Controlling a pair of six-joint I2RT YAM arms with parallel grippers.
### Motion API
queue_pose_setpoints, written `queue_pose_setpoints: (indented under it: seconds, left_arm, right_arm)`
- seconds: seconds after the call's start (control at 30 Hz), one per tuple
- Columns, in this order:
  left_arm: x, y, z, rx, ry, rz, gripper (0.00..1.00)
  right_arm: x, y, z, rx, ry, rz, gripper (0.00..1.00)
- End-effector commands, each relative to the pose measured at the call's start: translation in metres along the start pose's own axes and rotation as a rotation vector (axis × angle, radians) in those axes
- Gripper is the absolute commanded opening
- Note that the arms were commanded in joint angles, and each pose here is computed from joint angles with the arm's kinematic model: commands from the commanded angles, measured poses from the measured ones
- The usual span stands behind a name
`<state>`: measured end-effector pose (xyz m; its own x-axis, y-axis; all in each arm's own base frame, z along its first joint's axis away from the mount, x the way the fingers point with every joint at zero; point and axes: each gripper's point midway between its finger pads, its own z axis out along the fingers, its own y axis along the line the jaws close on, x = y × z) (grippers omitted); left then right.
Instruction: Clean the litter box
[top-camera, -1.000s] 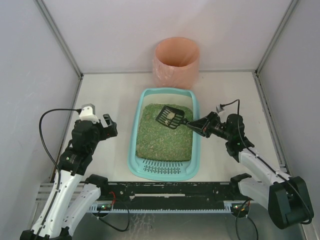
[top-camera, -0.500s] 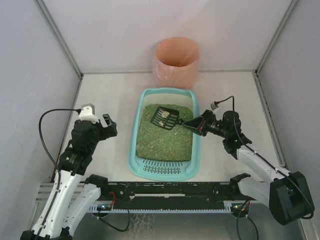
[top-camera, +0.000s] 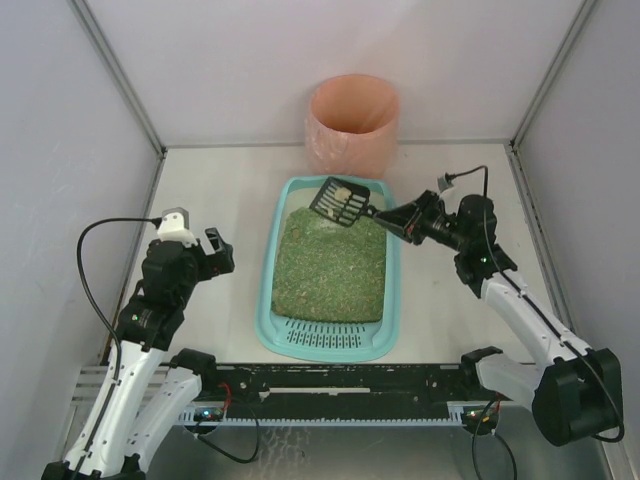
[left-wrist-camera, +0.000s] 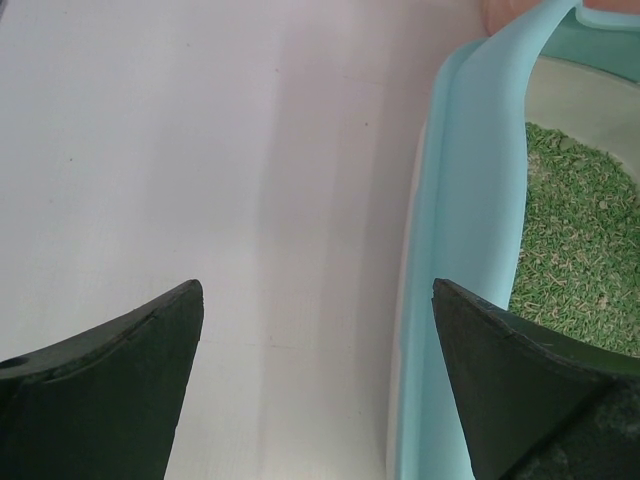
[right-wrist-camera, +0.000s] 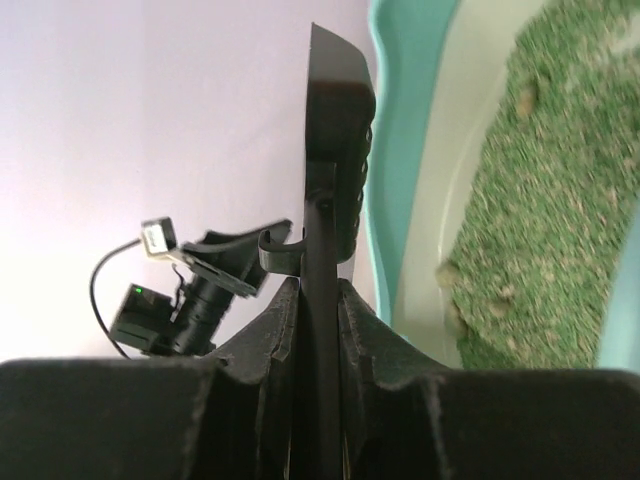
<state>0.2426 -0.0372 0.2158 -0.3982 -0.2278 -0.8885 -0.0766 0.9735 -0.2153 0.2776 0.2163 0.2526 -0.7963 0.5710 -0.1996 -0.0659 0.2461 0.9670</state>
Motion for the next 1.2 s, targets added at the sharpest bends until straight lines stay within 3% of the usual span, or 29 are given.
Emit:
queue_pose_setpoints:
  seconds: [0.0, 0.33, 0.57, 1.0, 1.17]
  left_arm:
    - [-0.006, -0.002, 0.001, 0.014, -0.026, -0.02, 1.0]
    - [-0.006, -0.003, 0.002, 0.025, -0.02, -0.028, 1.0]
    - [-0.006, -0.002, 0.001, 0.031, -0.025, -0.034, 1.0]
    - [-0.007, -0.002, 0.001, 0.038, -0.032, -0.044, 1.0]
    - [-0.008, -0.002, 0.002, 0.041, -0.031, -0.046, 1.0]
  right_arm:
    - [-0.043, 0.048, 0.0, -0.02, -0.118, -0.147, 0.0]
    - [-0.164, 0.1, 0.019, 0.039, -0.444, -0.344, 0.0]
    - [-0.235, 0.093, 0.058, 0.261, -0.503, -0.624, 0.0]
    - [-0.257, 0.11, 0.1, 0.582, -0.551, -1.485, 0.0]
    - [-0.257, 0.125, 0.096, 0.607, -0.585, -1.591, 0.0]
